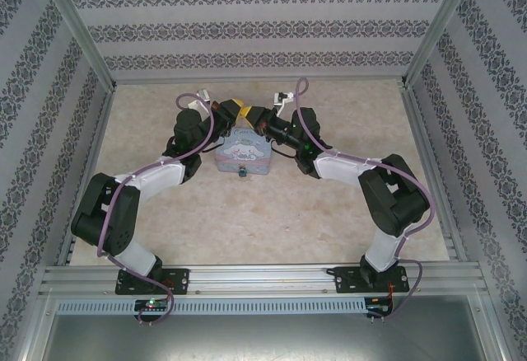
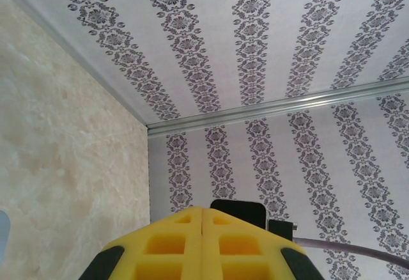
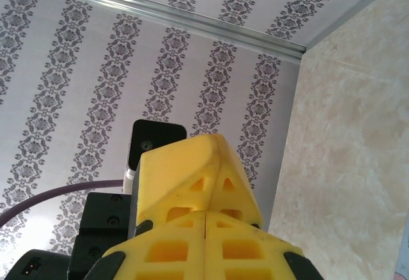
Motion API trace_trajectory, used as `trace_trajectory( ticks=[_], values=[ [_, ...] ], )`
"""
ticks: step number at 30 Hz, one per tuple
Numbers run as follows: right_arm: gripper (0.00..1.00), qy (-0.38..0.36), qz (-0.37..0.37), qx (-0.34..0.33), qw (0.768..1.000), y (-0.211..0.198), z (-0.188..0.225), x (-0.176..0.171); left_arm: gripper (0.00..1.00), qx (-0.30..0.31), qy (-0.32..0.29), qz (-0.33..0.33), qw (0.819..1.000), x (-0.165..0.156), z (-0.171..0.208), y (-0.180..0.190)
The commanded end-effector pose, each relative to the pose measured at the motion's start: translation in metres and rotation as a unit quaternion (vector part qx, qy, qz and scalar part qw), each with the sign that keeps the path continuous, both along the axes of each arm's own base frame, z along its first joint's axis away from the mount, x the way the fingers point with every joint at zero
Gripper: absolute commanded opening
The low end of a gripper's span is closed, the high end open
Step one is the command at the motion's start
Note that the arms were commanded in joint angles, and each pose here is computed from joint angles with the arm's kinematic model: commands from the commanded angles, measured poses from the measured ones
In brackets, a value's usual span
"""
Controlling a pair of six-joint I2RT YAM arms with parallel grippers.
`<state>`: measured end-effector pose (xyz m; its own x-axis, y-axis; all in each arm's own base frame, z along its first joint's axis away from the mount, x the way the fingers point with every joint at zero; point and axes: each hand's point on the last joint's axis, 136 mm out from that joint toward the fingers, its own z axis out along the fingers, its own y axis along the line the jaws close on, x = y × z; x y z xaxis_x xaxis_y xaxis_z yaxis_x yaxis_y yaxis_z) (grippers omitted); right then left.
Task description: Unlock the padlock with the key
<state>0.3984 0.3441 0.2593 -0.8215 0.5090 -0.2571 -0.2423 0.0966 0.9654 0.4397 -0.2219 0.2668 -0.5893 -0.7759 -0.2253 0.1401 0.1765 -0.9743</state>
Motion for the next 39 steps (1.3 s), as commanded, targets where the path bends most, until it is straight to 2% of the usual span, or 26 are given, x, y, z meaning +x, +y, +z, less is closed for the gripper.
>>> trace_trajectory(
  ticks=[1,3,6,9,17,26,34,39],
  values=[
    [0.00,-0.022,0.030,0.010,0.999,0.014,0.010,-0.010,0.00,-0.010,-0.015,-0.032,0.999,-0.009,0.008,-0.018],
    [0.00,-0.020,0.028,0.010,0.999,0.013,0.009,-0.009,0.03,-0.008,-0.016,-0.032,0.999,-0.009,0.009,-0.018],
    [0.00,-0.019,0.025,0.009,0.999,0.010,0.007,-0.009,0.19,-0.006,-0.016,-0.030,0.999,-0.008,0.010,-0.016],
    [0.00,-0.017,0.022,0.008,1.000,0.007,0.006,-0.009,0.30,-0.006,-0.015,-0.026,1.000,-0.007,0.009,-0.012],
    [0.00,-0.012,0.018,0.007,1.000,0.004,0.003,-0.008,0.37,-0.009,-0.012,-0.012,1.000,-0.003,0.007,0.000],
    [0.00,-0.009,0.018,0.009,1.000,0.001,0.003,-0.010,0.36,-0.001,-0.003,0.001,1.000,0.000,-0.001,0.016],
    [0.00,-0.006,0.021,0.012,1.000,0.002,0.002,-0.010,0.24,0.005,0.001,0.003,1.000,0.002,-0.006,0.020],
    [0.00,-0.003,0.021,0.013,1.000,0.003,0.000,-0.010,0.20,0.004,0.001,0.000,1.000,0.001,-0.006,0.019]
  ],
)
